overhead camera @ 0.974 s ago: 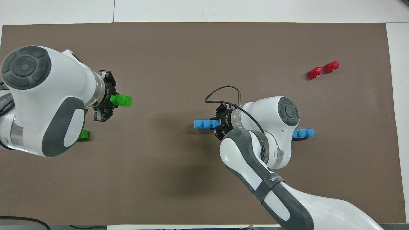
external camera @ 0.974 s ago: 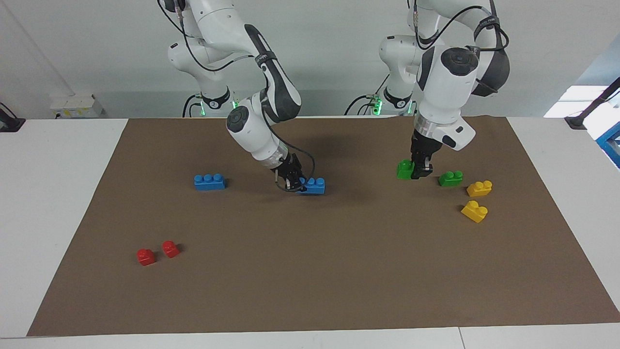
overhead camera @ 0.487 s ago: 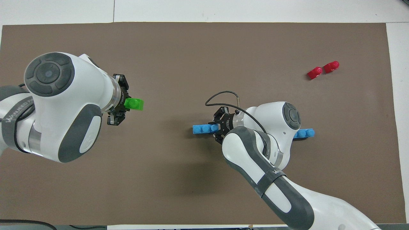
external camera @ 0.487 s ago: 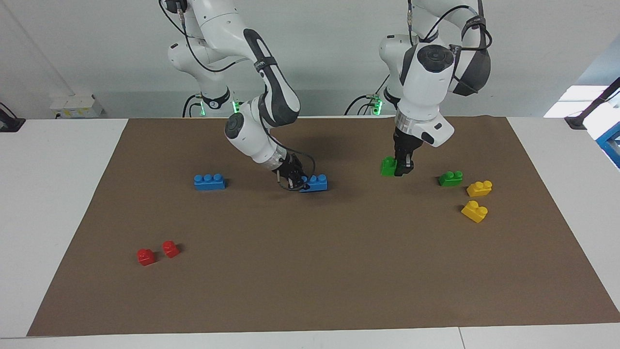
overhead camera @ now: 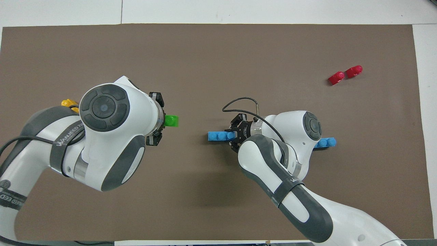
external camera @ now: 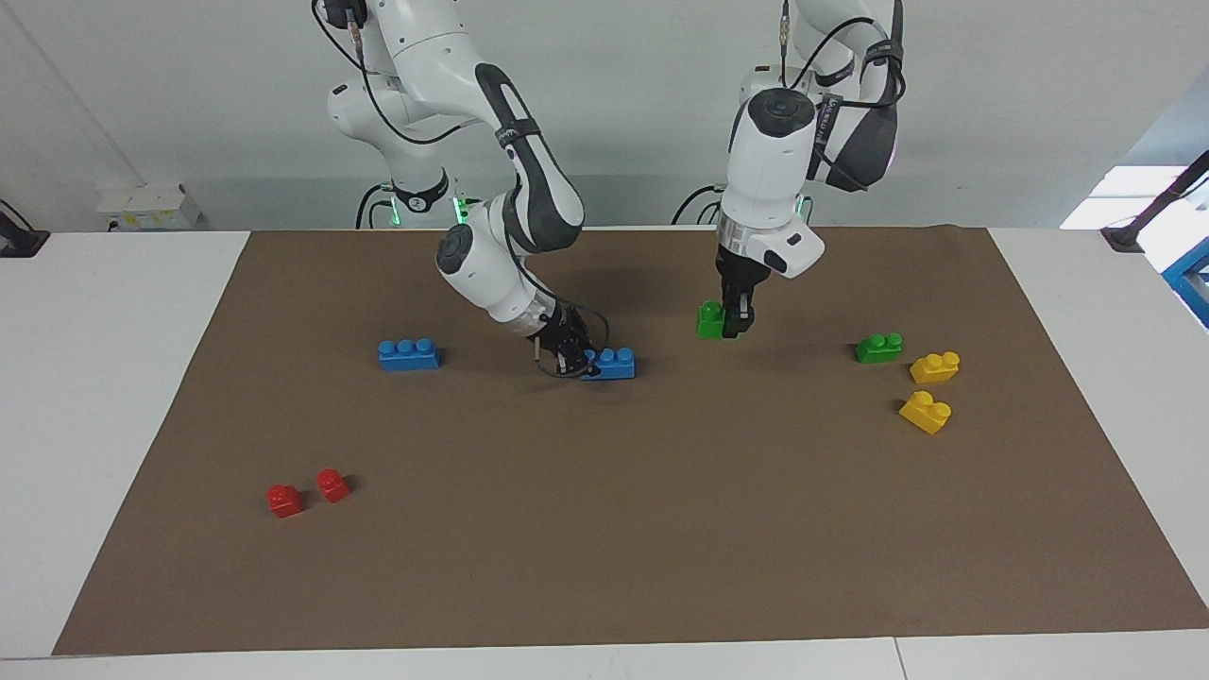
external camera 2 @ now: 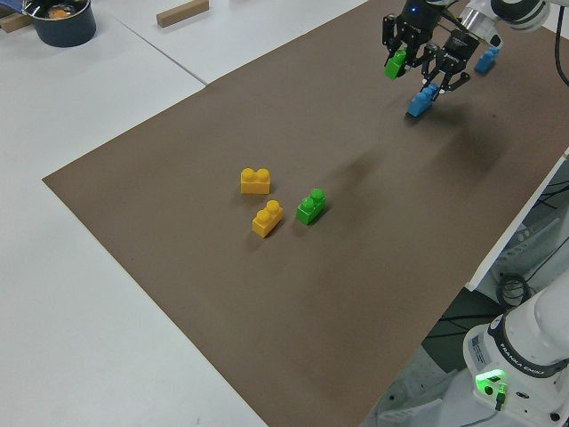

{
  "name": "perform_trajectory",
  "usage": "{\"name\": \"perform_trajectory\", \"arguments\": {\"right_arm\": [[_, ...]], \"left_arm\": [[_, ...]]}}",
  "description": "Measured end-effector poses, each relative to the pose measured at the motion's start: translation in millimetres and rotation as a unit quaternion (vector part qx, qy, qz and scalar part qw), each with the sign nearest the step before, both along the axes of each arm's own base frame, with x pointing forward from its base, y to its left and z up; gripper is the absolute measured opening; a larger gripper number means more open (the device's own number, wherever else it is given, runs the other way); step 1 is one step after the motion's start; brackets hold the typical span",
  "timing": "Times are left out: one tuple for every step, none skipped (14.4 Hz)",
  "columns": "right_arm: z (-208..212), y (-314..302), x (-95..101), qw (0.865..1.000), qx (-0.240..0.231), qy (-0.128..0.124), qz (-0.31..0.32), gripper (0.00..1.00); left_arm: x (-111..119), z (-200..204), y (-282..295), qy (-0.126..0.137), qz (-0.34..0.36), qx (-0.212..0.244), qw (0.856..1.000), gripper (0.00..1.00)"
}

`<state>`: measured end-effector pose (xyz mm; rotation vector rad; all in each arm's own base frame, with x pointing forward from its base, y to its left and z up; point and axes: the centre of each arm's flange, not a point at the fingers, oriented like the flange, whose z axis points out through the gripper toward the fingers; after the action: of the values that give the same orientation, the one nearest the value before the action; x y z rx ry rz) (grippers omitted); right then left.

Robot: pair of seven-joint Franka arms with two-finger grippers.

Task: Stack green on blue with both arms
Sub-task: 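Bring the green brick with the left gripper onto the held blue brick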

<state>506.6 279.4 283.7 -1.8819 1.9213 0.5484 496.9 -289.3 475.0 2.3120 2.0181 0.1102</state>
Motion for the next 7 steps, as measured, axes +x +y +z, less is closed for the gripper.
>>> {"name": "perform_trajectory", "arguments": {"right_arm": [[-0.3, -0.3, -0.2, 1.000, 0.000, 0.000, 0.000, 0.34], [-0.2, -0.5, 0.1, 1.000, -0.001, -0.001, -0.001, 0.34], [-0.1, -1.0, 0.5, 1.000, -0.002, -0.004, -0.003, 0.34], [-0.1, -1.1, 0.6, 1.000, -0.002, -0.004, -0.004, 0.34], [-0.2, -1.1, 0.5, 1.000, -0.002, -0.004, -0.004, 0.34], [-0.2, -1.2, 0.5, 1.000, -0.002, -0.004, -0.004, 0.34], [-0.2, -1.1, 0.5, 1.000, -0.002, -0.004, -0.004, 0.34]], "left_arm": [[-4.7, -2.2, -7.8, -0.002, 0.005, -0.003, 1.000, 0.34], [-9.1, -3.9, -14.7, -0.003, 0.009, -0.005, 1.000, 0.34], [-12.8, -5.4, -20.9, -0.005, 0.013, -0.008, 1.000, 0.34], [-16.8, -7.3, -27.5, -0.008, 0.016, -0.011, 1.000, 0.34], [-22.3, -10.9, -35.5, -0.010, 0.018, -0.014, 1.000, 0.34], [-28.6, -16.3, -44.5, -0.011, 0.019, -0.017, 1.000, 0.34], [-33.9, -21.1, -52.4, -0.012, 0.021, -0.020, 1.000, 0.34]]}}
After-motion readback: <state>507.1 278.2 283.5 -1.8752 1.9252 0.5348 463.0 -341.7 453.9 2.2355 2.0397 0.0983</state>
